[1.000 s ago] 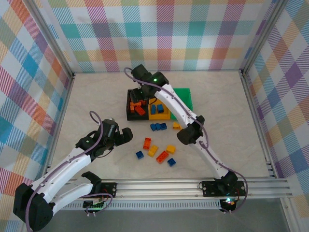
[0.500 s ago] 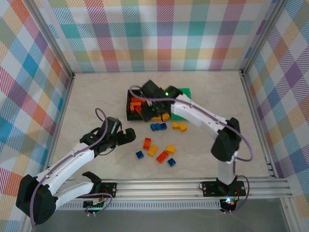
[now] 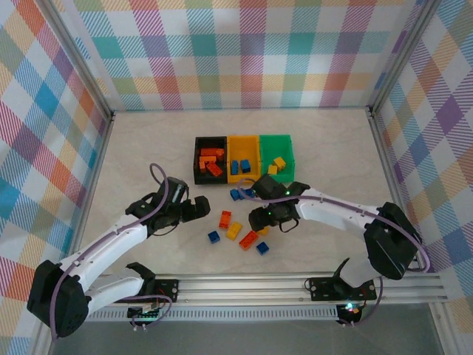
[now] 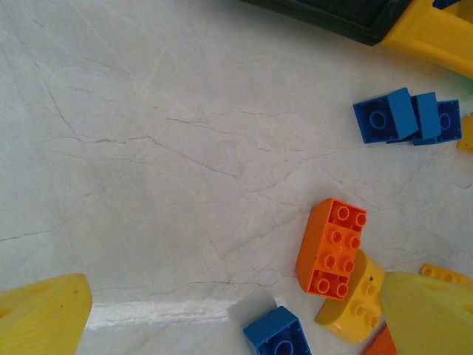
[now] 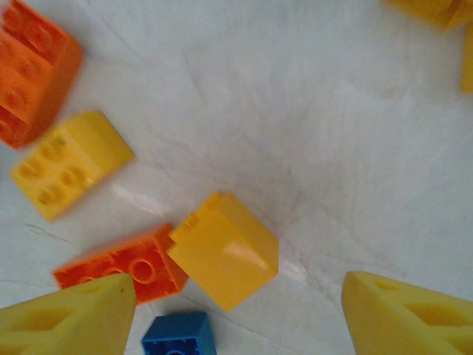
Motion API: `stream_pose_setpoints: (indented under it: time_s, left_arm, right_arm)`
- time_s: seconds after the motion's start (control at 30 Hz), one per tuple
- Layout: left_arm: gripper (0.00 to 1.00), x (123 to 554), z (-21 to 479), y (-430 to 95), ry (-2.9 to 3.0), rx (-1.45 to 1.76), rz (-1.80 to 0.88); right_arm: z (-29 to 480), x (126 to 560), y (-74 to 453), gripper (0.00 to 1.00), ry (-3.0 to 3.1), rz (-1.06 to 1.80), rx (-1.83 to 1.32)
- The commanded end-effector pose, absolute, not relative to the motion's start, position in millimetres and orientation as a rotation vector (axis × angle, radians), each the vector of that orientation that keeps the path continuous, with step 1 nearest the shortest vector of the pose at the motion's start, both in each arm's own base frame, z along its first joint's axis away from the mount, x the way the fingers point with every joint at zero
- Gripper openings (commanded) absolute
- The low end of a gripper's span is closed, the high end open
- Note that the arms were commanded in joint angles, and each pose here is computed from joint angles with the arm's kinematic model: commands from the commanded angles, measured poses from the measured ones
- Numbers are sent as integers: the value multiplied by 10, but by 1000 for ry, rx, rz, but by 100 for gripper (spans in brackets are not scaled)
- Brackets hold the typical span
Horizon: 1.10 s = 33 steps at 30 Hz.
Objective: Sort the legos into containers by color
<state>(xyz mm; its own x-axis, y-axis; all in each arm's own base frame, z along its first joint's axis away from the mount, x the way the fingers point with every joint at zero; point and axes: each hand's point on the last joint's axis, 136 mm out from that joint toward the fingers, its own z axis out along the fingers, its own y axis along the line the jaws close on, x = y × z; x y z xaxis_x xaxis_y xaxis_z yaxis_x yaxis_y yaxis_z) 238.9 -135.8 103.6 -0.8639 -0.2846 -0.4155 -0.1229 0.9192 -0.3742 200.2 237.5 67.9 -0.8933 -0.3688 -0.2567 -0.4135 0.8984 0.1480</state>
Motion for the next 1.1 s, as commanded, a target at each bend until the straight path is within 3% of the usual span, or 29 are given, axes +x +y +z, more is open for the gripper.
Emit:
stream_pose_setpoints:
  time_s: [0.0, 0.3, 0.57, 0.73, 0.8, 1.07]
  left_arm:
    - [100, 2447, 1068, -1391, 2590, -299, -490]
    - [100, 2431, 997, -1387, 2608, -309, -482]
    - [100, 2431, 983, -1386, 2611, -316, -481]
    - [100, 2435, 969, -1393, 2615, -316, -482]
    - [100, 2443, 969, -1403, 2615, -314, -486]
    - [100, 2463, 975, -1423, 2614, -310, -492]
  right_arm:
    - [679, 2059, 2599, 69, 2793, 450, -542]
    - [372, 2132, 2522, 67, 2836, 321, -561]
    - [300, 2209, 2245, 56, 2876, 210, -407]
    - [308, 2156, 2272, 70, 2879, 292, -419]
    - [287, 2129, 2282, 70, 2890, 305, -427]
    - [153, 1981, 2229, 52, 2940, 328, -428]
